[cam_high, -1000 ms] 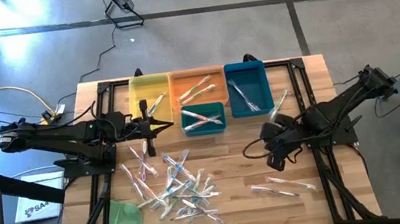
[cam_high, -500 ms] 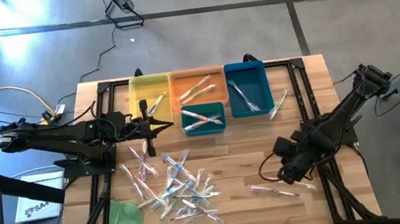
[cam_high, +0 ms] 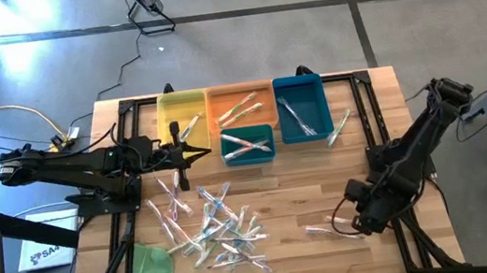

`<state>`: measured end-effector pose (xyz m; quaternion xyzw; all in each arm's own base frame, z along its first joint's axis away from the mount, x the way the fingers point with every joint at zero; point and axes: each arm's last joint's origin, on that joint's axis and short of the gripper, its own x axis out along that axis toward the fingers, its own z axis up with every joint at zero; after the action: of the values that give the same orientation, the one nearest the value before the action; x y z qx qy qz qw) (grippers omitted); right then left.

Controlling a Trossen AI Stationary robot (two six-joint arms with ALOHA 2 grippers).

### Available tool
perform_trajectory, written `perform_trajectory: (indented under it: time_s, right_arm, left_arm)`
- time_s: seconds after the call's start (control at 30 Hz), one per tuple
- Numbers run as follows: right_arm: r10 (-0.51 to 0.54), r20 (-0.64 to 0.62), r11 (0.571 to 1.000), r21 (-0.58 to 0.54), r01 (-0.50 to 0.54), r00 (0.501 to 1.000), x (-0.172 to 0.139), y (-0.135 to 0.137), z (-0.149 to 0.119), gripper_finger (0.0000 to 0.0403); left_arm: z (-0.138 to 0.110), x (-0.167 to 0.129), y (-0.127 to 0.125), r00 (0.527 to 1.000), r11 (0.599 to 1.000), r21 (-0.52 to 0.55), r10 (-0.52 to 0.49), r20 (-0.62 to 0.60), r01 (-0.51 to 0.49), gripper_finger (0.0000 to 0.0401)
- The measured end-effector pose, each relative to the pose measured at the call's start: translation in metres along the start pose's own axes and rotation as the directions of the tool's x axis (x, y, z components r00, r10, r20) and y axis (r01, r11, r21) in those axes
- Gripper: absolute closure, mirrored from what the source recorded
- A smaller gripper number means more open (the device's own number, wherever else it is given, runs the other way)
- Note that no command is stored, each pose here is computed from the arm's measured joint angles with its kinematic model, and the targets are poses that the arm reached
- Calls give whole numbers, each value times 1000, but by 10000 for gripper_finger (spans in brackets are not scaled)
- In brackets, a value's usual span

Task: Pick & Place Toothbrushes
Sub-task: Put the orange toothbrush into the dark green bin

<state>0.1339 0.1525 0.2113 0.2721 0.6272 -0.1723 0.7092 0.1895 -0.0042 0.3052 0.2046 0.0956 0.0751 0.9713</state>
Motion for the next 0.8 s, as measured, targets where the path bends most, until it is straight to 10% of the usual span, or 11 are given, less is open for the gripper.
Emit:
perform_trajectory:
  time_s: [0.8]
  right_arm:
    - [-68, -77, 964, -261, 46, 995, 49, 26, -38, 233]
  left_arm:
    - [0, 0, 0, 1000, 1000, -4, 0, 0, 0, 401]
